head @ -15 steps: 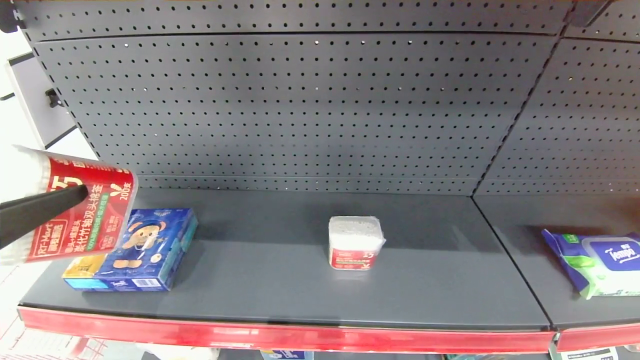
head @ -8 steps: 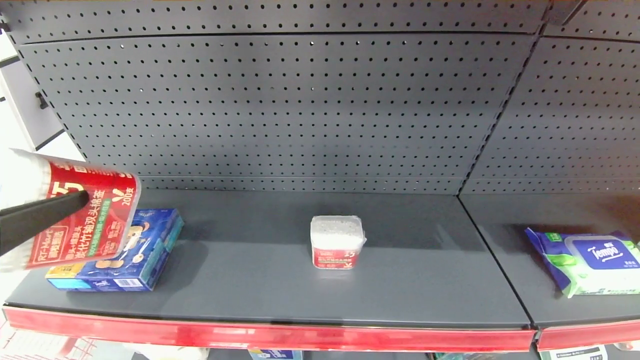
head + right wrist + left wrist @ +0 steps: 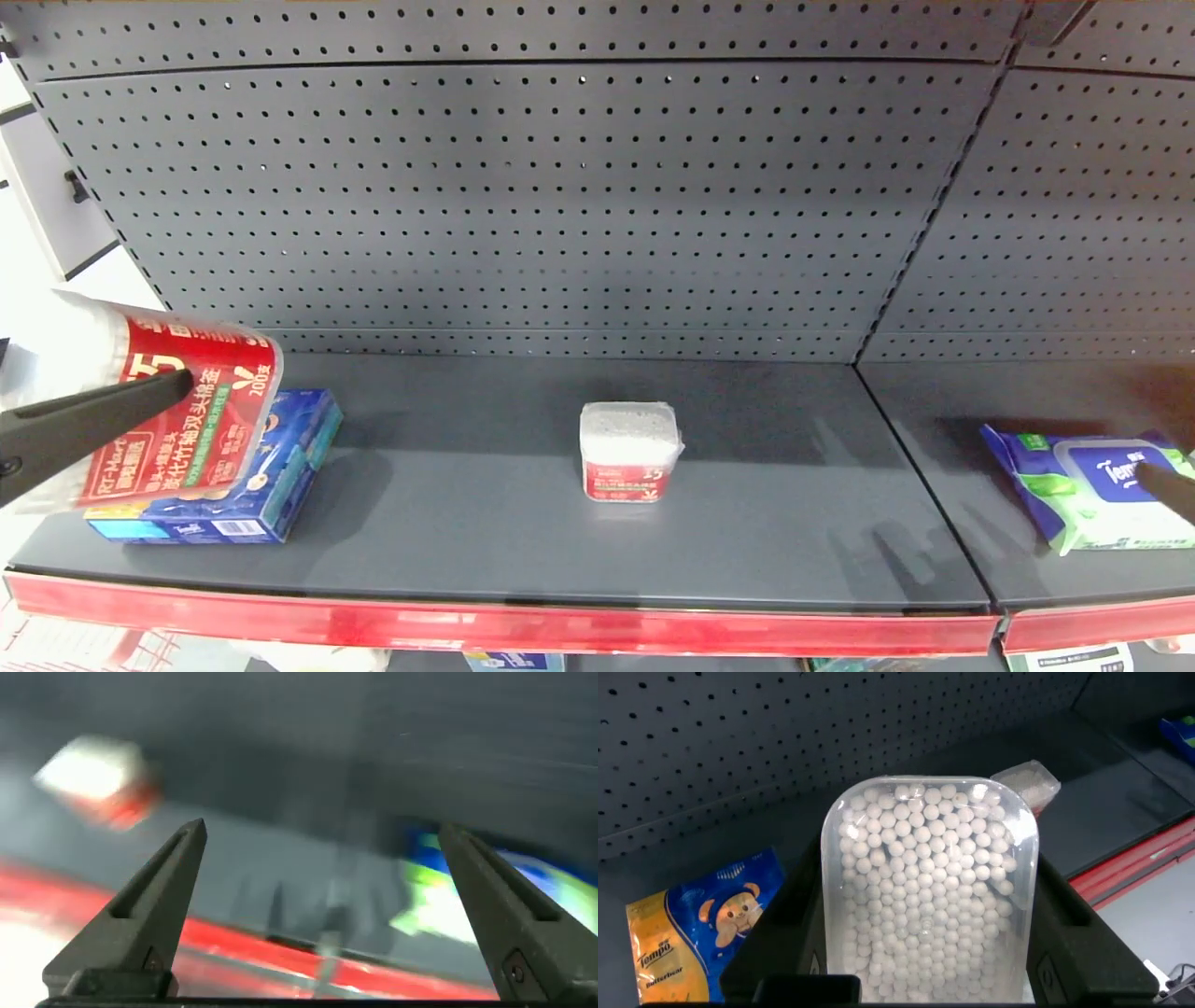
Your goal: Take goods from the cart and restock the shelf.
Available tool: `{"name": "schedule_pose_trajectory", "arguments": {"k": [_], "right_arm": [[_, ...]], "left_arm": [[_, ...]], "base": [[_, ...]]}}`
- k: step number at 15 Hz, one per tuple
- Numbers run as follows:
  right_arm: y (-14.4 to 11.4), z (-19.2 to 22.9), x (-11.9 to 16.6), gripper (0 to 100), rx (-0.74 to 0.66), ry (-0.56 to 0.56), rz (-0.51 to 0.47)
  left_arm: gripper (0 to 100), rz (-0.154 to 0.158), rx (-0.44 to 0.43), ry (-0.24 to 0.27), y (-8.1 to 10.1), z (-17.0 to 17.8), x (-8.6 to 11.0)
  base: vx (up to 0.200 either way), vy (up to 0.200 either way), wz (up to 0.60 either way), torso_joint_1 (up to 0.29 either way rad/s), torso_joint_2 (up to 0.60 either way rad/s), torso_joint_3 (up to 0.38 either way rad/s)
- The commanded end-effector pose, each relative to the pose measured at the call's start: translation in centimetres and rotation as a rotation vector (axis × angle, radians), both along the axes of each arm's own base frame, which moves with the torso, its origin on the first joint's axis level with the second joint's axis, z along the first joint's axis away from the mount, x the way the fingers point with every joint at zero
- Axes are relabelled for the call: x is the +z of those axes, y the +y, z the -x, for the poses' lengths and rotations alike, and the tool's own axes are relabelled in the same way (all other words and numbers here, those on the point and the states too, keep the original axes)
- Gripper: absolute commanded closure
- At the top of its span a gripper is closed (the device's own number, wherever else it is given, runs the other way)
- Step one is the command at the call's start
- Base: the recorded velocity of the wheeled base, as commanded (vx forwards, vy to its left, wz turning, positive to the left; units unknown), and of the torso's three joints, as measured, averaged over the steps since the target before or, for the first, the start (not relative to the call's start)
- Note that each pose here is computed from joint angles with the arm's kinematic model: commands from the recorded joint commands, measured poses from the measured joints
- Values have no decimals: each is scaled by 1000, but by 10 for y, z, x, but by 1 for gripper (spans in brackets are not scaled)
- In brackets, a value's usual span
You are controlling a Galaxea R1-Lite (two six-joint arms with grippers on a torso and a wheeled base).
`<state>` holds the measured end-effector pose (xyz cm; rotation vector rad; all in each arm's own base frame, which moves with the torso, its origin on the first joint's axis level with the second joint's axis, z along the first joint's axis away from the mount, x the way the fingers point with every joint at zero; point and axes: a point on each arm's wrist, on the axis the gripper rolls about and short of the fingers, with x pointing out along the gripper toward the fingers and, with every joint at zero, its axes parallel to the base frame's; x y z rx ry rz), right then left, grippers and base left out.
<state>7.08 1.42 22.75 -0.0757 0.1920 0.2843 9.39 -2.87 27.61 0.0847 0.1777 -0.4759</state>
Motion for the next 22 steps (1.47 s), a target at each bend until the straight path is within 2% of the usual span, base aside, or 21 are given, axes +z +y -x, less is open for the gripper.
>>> {"name": "schedule_pose_trajectory", "arguments": {"k": [1, 3, 6, 9, 10, 14, 22], "right_arm": [[26, -60, -13, 0, 246, 203, 16], [34, -83, -19, 0, 397, 228, 4], [48, -126, -33, 0, 570, 242, 47], [57, -156, -63, 0, 701, 244, 144], [60, -161, -66, 0, 739, 254, 128], [84, -186, -72, 0, 850, 255, 121], [126, -234, -90, 0, 978, 205, 185]], "left_arm": [[100, 2, 1, -7, -1, -3, 0], [100, -1, 4, -5, -1, -3, -1], [100, 0, -5, -3, -1, -4, -1], [100, -1, -52, 8, -6, -4, -3], [100, -4, -57, 20, -7, -6, -6], [100, -8, -49, 27, -7, -7, -7], [100, -11, -43, 34, -8, -10, -7]], "base": [[0, 0, 0, 0, 0, 0], [0, 0, 0, 0, 0, 0], [0, 0, 0, 0, 0, 0], [0, 0, 0, 0, 0, 0], [0, 0, 0, 0, 0, 0], [0, 0, 0, 0, 0, 0], [0, 0, 0, 0, 0, 0]]}}
